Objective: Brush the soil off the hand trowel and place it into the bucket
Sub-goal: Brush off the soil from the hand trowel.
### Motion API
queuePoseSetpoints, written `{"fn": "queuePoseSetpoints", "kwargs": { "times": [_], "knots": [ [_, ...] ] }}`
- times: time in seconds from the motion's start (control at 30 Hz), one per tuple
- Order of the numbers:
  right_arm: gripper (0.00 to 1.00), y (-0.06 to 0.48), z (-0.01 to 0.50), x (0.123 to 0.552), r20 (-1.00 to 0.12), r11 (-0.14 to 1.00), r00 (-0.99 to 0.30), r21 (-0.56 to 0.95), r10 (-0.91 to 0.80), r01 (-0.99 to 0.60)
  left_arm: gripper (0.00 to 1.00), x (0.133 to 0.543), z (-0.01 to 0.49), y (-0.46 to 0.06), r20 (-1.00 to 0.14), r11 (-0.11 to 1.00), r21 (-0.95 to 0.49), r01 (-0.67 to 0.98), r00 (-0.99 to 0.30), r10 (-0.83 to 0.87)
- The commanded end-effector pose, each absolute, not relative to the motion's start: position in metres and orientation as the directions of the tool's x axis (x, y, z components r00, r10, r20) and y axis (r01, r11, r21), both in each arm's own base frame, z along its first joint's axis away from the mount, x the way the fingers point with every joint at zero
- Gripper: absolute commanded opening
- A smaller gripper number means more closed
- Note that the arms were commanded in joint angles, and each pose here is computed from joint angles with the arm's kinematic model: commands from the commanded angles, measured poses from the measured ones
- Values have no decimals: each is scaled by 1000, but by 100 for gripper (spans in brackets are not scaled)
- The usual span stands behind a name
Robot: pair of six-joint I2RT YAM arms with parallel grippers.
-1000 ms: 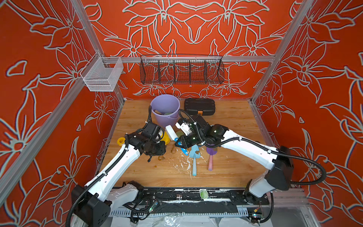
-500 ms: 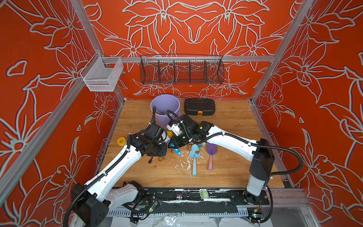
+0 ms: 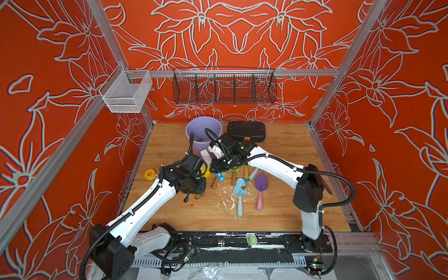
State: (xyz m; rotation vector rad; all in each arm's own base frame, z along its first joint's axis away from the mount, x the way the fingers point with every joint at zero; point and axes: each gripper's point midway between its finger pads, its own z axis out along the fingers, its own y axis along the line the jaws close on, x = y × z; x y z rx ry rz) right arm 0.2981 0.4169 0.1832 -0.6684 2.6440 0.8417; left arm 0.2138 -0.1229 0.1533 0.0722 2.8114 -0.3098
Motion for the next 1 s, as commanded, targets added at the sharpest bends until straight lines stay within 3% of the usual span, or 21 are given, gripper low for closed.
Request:
{"fn": "queuePoseSetpoints", "kwargs": {
  "times": [0.0,0.17,0.4,0.63,0.97],
  "knots": [
    [0,412,190,317,-432,734,-842,447,-323,-511,0,218,156,-120,-340,980,-183,81,-940,15],
    [0,388,208,323,-464,733,-850,482,-250,-479,0,232,180,-117,-412,984,-160,77,-911,4],
    [0,343,205,295,-456,766,-873,496,-170,-408,0,266,215,-126,-480,983,-161,83,-877,-4],
    [0,315,197,276,-459,789,-883,503,-102,-353,0,342,243,-136,-497,976,-209,56,-866,-56],
    [0,306,199,269,-481,787,-871,499,-98,-364,0,442,233,-129,-444,980,-197,-36,-888,-122]
  ]
}}
